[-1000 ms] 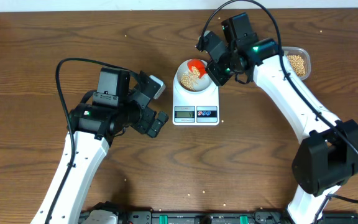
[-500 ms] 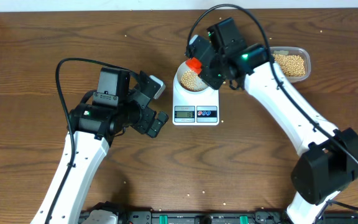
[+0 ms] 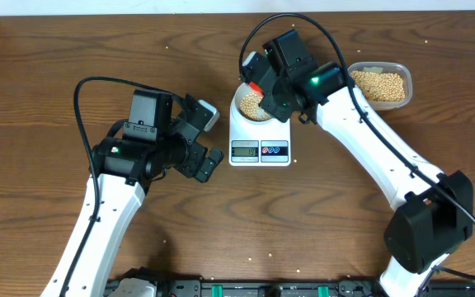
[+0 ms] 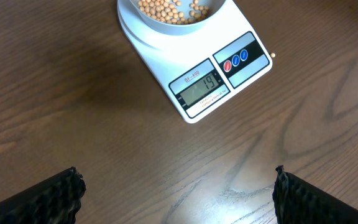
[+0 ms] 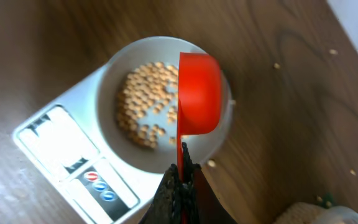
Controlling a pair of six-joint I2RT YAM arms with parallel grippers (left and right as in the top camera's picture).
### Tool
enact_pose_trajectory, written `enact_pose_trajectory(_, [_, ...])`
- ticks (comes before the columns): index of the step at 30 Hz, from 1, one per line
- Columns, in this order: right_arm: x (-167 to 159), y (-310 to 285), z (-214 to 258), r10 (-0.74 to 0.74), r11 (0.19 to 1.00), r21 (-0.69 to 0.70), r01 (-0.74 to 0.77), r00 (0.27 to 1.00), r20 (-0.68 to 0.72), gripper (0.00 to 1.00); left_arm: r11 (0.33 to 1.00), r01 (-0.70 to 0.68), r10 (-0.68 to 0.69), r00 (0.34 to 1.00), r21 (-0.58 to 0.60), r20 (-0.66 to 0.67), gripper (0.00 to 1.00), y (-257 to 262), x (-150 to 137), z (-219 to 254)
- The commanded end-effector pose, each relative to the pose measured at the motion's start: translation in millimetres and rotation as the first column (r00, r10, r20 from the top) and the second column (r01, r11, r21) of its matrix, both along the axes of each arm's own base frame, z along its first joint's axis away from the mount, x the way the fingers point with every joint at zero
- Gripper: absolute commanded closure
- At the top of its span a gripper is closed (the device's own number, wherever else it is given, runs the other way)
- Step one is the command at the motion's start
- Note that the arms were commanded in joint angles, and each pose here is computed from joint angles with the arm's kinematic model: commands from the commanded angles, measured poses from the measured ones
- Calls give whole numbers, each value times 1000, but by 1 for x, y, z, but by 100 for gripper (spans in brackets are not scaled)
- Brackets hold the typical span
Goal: Scoop item into bowl and weigh 50g on scale
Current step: 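Tip the red scoop to pour beans into the grey bowl, then move the empty red scoop back right to the bean tub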
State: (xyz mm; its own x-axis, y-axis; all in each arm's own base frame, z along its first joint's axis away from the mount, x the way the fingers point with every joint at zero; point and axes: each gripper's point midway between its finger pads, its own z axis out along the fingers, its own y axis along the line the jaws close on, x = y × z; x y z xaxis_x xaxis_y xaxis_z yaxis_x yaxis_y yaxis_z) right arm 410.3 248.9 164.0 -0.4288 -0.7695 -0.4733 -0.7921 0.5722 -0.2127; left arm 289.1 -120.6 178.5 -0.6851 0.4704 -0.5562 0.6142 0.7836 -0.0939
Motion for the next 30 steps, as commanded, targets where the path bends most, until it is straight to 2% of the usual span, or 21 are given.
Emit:
enact_pose_trajectory(1, [-7,11,30,50,988,149,-48,999,-10,99,1000,20,-20,999,-11,28,1,-3,1,10])
enact_pose_trajectory(10, [2,-27,75,15,939,344,-9,1000,-15,99,1000,20,-20,999,-11,28,1,-3,1,10])
enact_pose_trajectory(14, [7,-59,100,-44,905,424,43,999,-9,99,1000,20,-20,999,-11,28,1,-3,1,10])
enact_pose_trajectory(17, [12,-94,115,-143,880,455,135,990,-17,99,1000,20,-20,999,-11,28,1,-3,1,10])
enact_pose_trajectory(20, [18,-148,117,-328,859,408,311,944,-29,99,1000,20,-20,999,-11,28,1,-3,1,10])
enact_pose_trajectory(23, [19,-209,105,-543,804,276,526,840,-19,99,1000,20,-20,999,-11,28,1,-3,1,10])
enact_pose_trajectory(26, [10,-246,92,-643,759,143,636,766,5,99,1000,20,-20,999,-11,28,1,-3,1,10])
enact_pose_trajectory(30, [4,-265,80,-691,722,38,691,722,21,99,1000,20,-20,999,-11,28,1,-3,1,10])
